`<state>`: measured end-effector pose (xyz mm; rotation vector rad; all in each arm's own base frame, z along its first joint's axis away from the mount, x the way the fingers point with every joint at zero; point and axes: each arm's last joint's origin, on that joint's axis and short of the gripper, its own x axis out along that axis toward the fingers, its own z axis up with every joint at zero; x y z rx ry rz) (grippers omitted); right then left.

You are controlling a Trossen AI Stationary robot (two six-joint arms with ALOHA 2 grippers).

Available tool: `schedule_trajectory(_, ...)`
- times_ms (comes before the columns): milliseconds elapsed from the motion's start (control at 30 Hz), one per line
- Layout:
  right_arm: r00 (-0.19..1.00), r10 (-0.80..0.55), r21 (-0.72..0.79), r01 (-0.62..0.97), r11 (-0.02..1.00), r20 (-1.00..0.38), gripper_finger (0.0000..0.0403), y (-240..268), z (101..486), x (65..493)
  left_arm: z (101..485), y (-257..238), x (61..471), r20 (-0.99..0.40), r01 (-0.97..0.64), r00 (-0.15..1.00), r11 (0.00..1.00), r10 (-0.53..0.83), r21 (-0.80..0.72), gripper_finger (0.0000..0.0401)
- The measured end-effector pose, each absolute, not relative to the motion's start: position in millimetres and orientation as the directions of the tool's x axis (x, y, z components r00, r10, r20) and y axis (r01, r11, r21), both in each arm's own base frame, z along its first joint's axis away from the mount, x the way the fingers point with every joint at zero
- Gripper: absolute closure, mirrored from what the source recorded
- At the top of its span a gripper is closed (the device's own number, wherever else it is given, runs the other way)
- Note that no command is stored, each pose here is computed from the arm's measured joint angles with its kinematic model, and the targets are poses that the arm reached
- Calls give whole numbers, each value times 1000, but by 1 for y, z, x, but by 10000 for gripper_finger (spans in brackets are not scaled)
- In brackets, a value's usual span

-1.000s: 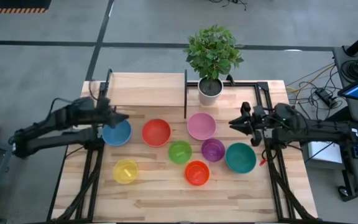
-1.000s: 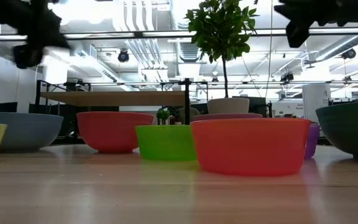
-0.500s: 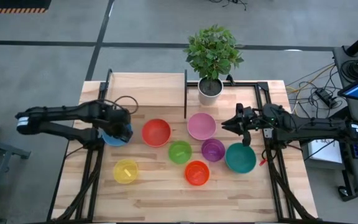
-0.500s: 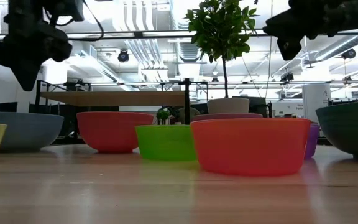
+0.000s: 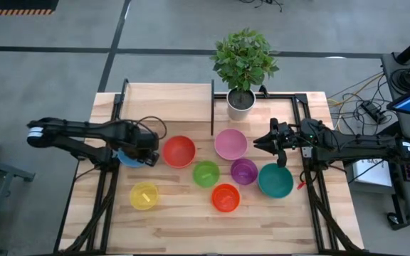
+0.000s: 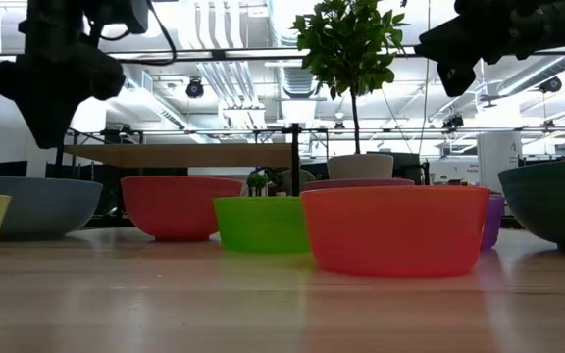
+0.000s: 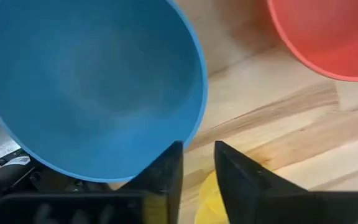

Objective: Place and stack bowls onto a shelf
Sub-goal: Put the blue bowl on the shelf

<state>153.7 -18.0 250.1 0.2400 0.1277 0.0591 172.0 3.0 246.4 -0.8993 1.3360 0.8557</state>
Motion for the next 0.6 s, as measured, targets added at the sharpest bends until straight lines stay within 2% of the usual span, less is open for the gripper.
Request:
schedule_trajectory(167, 990, 75, 243, -44, 969, -120, 335, -18, 250, 154, 238, 1, 181, -1000, -887, 2, 461, 2, -1, 262)
schedule_trajectory(267, 990, 75, 242, -44, 969, -120, 335, -18, 250, 154, 231, -1, 186, -999, -862, -31, 506, 16, 35, 240)
schedule_trajectory(400, 990, 75, 242, -44, 969, -120, 335, -18, 250, 154, 221, -2, 194, -997, -836, -76, 543, 21, 75, 235)
schedule_trajectory(600, 990, 75, 249, -43, 968, -121, 335, -18, 250, 154, 205, -3, 208, -993, -799, -113, 591, 34, 111, 248)
